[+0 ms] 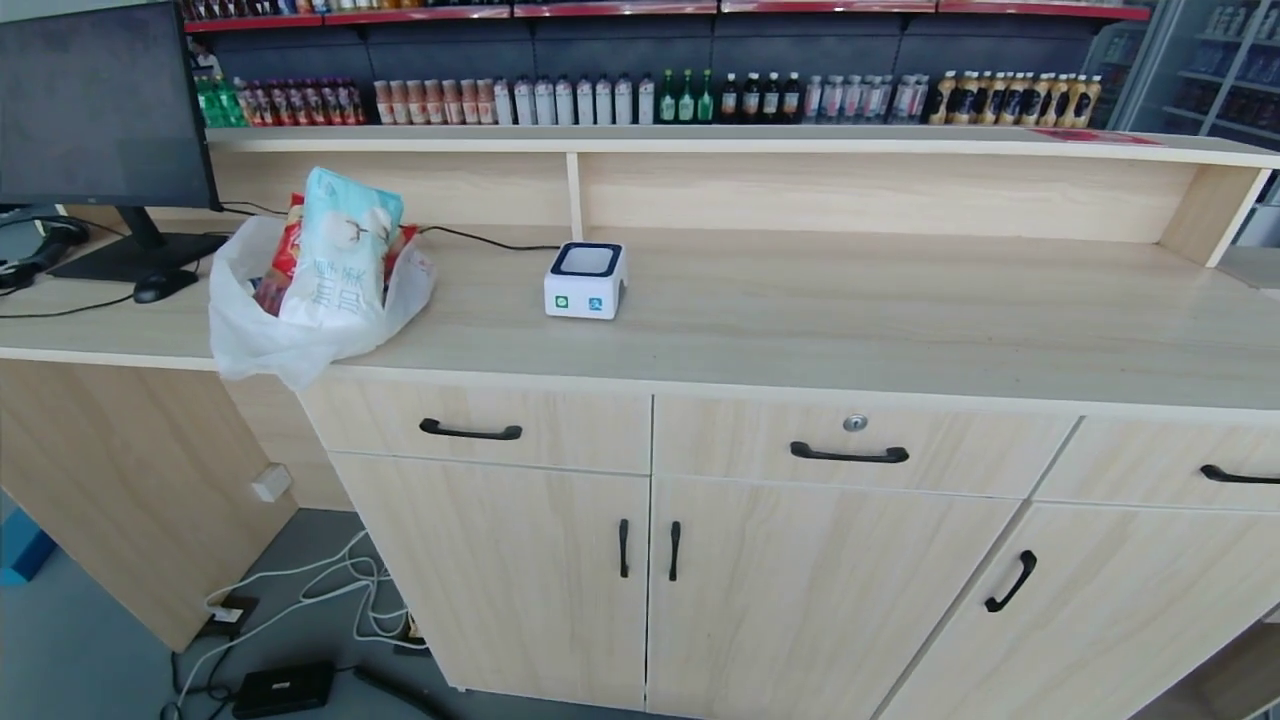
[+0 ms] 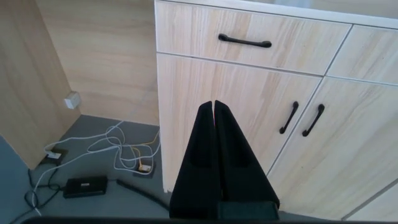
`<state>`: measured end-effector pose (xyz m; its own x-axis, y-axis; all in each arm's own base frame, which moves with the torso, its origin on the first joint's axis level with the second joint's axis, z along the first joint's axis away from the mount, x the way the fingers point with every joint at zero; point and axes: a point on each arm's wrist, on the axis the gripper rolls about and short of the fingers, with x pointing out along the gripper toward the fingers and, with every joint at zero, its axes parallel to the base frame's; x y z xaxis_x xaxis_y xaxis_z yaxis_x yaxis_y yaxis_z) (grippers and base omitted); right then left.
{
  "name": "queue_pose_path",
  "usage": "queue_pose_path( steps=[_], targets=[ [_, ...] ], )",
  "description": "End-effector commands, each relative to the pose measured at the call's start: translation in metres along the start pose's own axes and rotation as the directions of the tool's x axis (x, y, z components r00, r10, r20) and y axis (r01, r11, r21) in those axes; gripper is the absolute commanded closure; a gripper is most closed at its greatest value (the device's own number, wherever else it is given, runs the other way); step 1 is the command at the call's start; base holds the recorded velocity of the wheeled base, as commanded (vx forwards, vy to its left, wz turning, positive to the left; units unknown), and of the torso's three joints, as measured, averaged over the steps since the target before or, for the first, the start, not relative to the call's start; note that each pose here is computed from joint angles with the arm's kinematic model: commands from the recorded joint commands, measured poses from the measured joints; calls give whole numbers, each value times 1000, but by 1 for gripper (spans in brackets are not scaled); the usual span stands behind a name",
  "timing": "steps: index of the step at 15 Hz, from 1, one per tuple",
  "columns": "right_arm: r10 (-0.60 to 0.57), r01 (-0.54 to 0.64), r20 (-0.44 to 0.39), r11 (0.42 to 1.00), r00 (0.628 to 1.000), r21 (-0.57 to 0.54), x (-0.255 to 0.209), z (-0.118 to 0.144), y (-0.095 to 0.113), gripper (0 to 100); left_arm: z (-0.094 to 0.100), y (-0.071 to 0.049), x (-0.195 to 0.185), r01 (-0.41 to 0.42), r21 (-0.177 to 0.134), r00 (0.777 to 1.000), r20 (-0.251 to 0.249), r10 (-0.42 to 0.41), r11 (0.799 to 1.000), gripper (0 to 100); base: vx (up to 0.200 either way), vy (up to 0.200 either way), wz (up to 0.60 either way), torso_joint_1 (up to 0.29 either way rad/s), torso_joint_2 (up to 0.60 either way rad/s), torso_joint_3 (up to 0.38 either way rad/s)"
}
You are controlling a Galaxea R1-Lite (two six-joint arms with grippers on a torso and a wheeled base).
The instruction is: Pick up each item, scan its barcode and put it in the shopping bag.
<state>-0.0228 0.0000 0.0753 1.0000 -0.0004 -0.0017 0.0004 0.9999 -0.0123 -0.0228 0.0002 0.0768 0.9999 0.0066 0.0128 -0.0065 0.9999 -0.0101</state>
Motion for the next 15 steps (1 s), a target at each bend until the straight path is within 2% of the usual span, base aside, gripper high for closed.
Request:
queue_pose_path(
  steps=[1, 6, 15],
  targets=[
    [0, 0, 0, 1000, 1000, -1, 0, 0, 0, 0, 0, 0, 0, -1, 1, 1000, 0, 1, 1000, 100, -200, 0, 0, -7, -2, 2],
    [0, 0, 0, 1000, 1000, 2, 0, 0, 0, 0, 0, 0, 0, -1, 1, 1000, 0, 1, 1000, 100, -200, 0, 0, 1, 2, 2],
    [0, 0, 0, 1000, 1000, 5, 0, 0, 0, 0, 0, 0, 0, -1, 4, 1000, 1, 1, 1000, 100, 0, 0, 0, 0, 0, 0]
  ],
)
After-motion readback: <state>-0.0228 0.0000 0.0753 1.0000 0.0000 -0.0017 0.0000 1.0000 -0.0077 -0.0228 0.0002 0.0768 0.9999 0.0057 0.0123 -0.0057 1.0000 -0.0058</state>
